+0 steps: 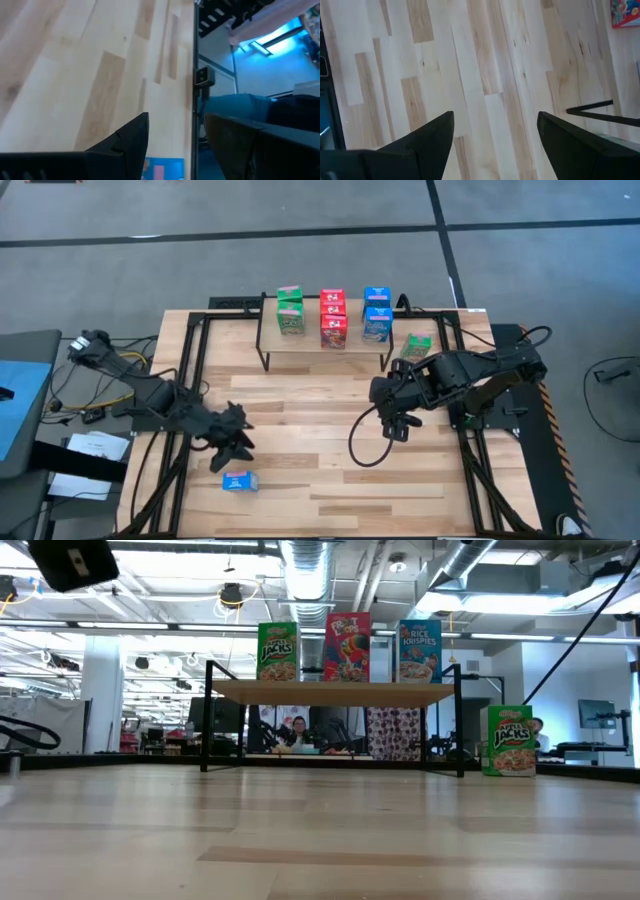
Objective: Stack cereal on shelf
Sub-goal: Put the blue cereal box on the shelf aligned with the other blue cereal boxes
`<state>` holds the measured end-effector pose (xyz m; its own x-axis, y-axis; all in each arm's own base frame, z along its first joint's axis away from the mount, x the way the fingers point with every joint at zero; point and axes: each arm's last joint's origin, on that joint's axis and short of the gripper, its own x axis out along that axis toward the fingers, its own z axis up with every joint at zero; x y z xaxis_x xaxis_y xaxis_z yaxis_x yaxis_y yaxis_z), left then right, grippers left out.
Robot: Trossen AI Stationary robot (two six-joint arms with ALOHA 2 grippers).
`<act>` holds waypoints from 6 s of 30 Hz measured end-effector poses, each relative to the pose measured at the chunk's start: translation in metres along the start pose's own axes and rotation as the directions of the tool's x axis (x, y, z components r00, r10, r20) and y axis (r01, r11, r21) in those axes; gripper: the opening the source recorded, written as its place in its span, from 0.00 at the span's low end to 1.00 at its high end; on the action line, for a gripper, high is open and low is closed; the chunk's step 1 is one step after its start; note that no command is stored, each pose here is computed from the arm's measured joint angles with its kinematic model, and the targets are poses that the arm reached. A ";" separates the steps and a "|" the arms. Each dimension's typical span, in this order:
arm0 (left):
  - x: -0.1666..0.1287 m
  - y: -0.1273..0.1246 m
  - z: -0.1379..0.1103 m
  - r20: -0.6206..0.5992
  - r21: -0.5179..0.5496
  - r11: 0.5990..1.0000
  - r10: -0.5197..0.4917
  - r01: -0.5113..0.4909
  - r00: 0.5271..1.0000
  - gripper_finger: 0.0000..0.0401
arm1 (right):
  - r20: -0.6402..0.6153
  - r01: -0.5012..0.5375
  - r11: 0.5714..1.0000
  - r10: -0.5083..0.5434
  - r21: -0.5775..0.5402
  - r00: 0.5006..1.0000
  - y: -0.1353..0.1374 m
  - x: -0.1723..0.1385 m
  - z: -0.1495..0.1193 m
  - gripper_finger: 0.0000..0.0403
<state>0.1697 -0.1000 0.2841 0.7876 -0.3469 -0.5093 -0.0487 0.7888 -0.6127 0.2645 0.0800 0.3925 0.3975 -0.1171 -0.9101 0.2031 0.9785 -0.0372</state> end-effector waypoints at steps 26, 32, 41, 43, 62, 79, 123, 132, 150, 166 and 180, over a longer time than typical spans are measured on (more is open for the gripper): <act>-0.047 -0.063 0.000 0.053 0.182 0.983 -0.038 0.028 0.998 0.45 | 0.064 -0.033 0.999 0.031 0.017 0.997 0.003 0.000 0.006 0.77; -0.041 -0.078 0.006 -0.048 0.218 0.975 0.063 -0.051 0.997 0.45 | 0.064 -0.032 0.999 0.031 0.017 0.997 0.003 0.000 0.006 0.77; -0.008 -0.094 -0.003 -0.251 0.311 0.939 0.231 -0.148 0.940 0.45 | 0.054 -0.024 1.000 0.023 0.014 0.998 0.005 0.004 0.008 0.77; -0.003 -0.093 -0.008 -0.301 0.308 0.938 0.253 -0.157 0.920 0.45 | 0.052 -0.023 1.000 0.022 0.013 0.998 0.005 0.005 0.008 0.77; 0.003 -0.092 -0.013 -0.314 0.245 0.947 0.282 -0.210 0.906 0.45 | 0.038 -0.017 1.000 0.016 0.002 0.999 0.008 0.010 0.010 0.77; 0.002 -0.093 -0.014 -0.263 0.184 0.948 0.301 -0.258 0.917 0.45 | 0.039 -0.016 1.000 0.016 0.002 0.999 0.008 0.010 0.010 0.77; 0.069 -0.089 -0.070 -0.338 0.340 0.834 0.540 -0.435 0.771 0.45 | 0.059 -0.022 1.000 0.021 0.003 0.998 0.009 0.009 0.011 0.77; 0.074 -0.087 -0.073 -0.332 0.347 0.821 0.559 -0.453 0.760 0.45 | 0.059 -0.022 1.000 0.022 0.003 0.998 0.009 0.009 0.011 0.77; 0.065 -0.092 -0.064 -0.313 0.374 0.794 0.594 -0.479 0.741 0.45 | 0.059 -0.023 1.000 0.023 0.003 0.998 0.009 0.009 0.011 0.77; 0.066 -0.090 -0.061 -0.393 0.339 0.817 0.573 -0.466 0.719 0.45 | 0.059 -0.023 1.000 0.023 0.003 0.998 0.009 0.009 0.011 0.77; 0.071 -0.083 -0.051 -0.495 0.276 0.839 0.542 -0.469 0.679 0.45 | 0.058 -0.024 1.000 0.023 0.002 0.998 0.009 0.009 0.011 0.77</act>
<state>0.1987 -0.2159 0.2679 0.2042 -0.0593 -0.9771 -0.2407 0.9645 -0.1089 0.2801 0.0853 0.3884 0.4538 -0.1039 -0.8850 0.1953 0.9806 -0.0150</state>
